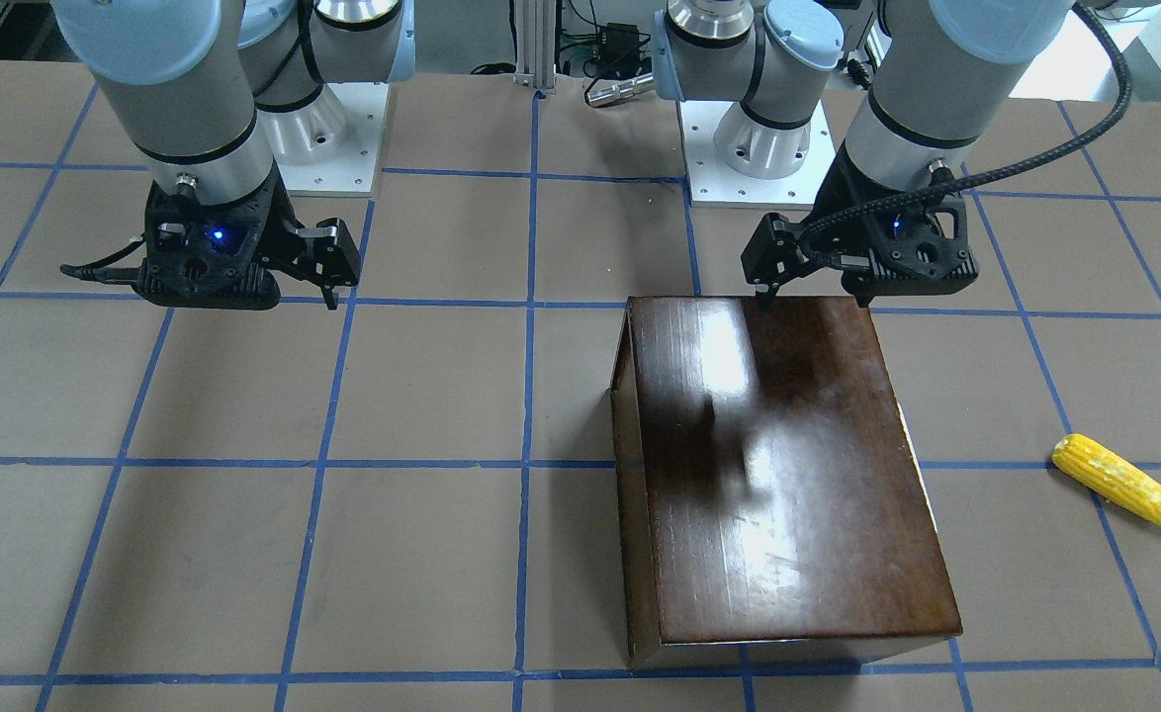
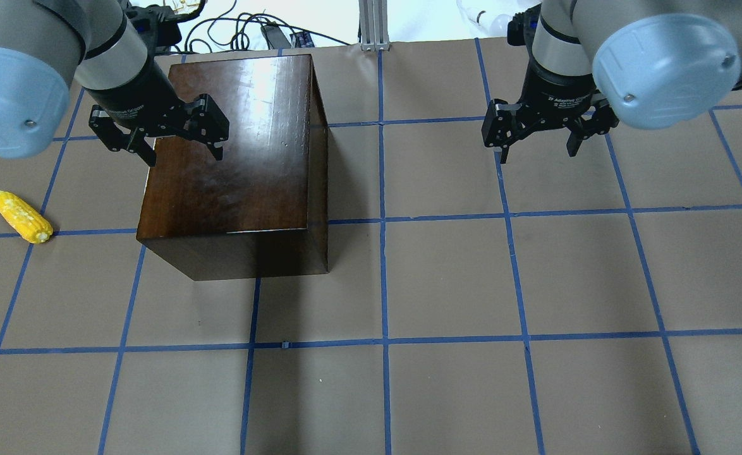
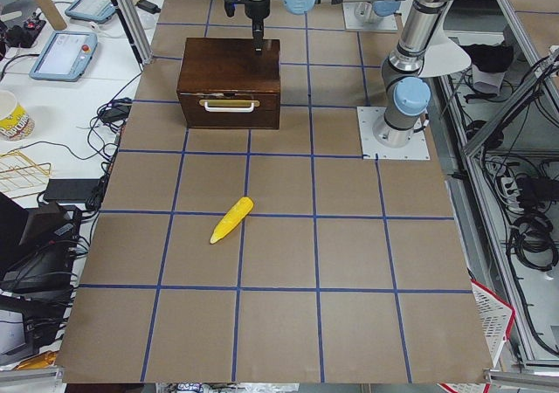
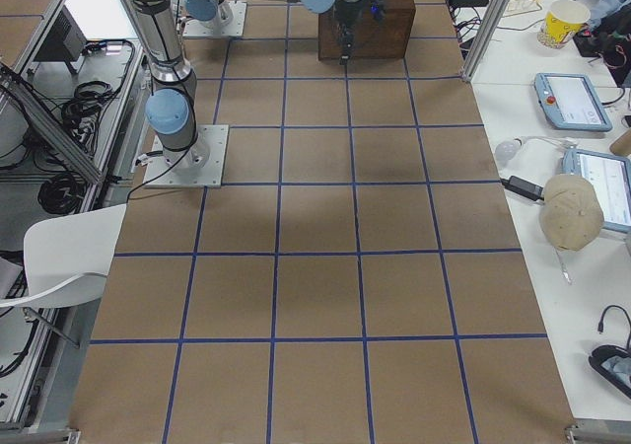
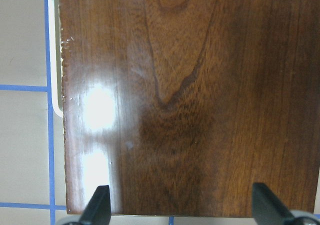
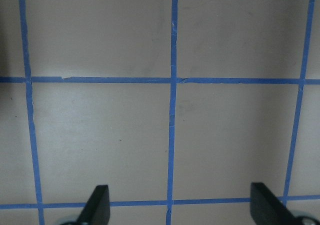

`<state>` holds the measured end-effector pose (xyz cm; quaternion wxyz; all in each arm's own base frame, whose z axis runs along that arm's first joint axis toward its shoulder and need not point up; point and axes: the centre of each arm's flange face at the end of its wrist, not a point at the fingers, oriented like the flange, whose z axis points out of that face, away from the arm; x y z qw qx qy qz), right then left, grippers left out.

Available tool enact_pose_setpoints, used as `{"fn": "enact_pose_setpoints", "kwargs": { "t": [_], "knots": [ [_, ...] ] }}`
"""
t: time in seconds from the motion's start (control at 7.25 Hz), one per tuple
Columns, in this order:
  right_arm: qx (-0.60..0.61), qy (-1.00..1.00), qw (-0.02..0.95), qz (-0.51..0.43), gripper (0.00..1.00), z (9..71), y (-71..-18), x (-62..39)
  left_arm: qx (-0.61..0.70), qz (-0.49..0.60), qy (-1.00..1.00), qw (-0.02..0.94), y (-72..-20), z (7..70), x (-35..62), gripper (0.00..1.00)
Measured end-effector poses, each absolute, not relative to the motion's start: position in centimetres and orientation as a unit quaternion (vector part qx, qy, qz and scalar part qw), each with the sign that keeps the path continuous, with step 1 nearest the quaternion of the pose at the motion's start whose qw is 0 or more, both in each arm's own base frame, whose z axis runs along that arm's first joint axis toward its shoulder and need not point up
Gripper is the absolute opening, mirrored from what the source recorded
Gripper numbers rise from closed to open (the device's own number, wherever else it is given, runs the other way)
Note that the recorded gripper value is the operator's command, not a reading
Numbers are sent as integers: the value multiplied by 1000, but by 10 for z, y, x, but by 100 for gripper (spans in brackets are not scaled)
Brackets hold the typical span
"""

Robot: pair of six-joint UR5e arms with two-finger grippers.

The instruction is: Open drawer and put corn inside

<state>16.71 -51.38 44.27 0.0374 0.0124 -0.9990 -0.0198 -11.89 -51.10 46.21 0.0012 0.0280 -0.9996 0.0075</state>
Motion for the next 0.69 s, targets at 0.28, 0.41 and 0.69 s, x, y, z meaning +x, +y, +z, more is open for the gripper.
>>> {"fn": "enact_pose_setpoints", "kwargs": {
  "t": [0.28,0.41,0.69],
  "knots": [
    [12,-999,37,-20,100,443,-514,167,27,5,-1000,1,-509,463,-118,100],
    [12,-999,37,-20,100,443,-514,167,27,5,-1000,1,-509,463,-118,100],
    [12,-999,37,-20,100,443,-514,167,28,4,-1000,0,-509,463,-117,100]
  ]
}}
